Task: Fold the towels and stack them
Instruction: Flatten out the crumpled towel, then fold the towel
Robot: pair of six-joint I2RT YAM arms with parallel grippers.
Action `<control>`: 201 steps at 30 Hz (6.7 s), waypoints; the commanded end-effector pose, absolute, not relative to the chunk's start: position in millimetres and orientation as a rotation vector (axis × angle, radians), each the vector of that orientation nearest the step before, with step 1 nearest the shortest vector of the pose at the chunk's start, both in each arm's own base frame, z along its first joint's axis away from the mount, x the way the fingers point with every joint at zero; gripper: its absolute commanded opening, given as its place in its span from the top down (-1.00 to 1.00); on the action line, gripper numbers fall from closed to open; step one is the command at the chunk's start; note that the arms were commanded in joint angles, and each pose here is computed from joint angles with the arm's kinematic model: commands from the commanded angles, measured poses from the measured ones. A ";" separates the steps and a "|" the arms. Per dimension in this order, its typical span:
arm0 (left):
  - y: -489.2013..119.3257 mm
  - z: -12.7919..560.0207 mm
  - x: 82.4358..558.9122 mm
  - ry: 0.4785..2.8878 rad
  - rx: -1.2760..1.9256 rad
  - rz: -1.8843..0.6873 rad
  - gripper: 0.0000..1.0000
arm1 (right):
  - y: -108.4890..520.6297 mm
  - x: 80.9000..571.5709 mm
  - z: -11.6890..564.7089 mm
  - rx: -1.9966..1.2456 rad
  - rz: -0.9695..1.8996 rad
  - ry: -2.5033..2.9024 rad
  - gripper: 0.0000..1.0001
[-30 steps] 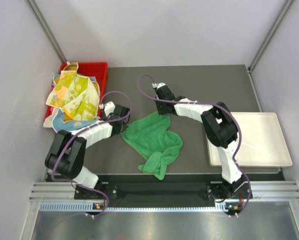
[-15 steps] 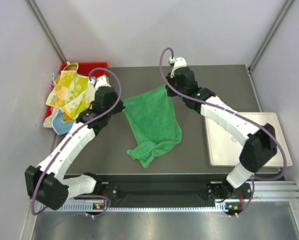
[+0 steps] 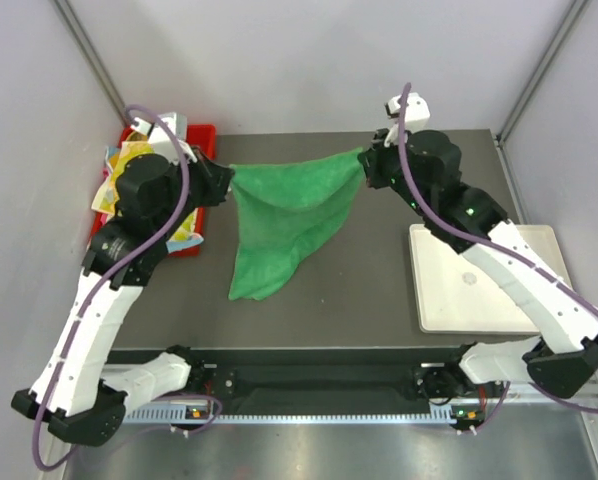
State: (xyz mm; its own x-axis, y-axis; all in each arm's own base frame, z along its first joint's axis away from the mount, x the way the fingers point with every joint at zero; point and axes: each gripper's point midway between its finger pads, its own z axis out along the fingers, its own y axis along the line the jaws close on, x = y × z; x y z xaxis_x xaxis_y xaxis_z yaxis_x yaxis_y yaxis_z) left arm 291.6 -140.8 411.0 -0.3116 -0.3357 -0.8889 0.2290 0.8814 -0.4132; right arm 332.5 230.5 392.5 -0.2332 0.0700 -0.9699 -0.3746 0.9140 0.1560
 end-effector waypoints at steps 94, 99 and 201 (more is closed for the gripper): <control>-148.9 478.1 252.1 1.470 0.121 -0.768 1.00 | 182.6 239.8 498.0 -0.265 0.659 1.407 1.00; -145.5 508.5 213.2 1.401 0.182 -0.818 1.00 | 176.3 209.4 527.4 -0.276 0.728 1.354 1.00; -159.1 206.1 435.6 1.950 -0.039 -0.660 1.00 | 192.9 426.4 196.1 -0.064 0.575 1.972 1.00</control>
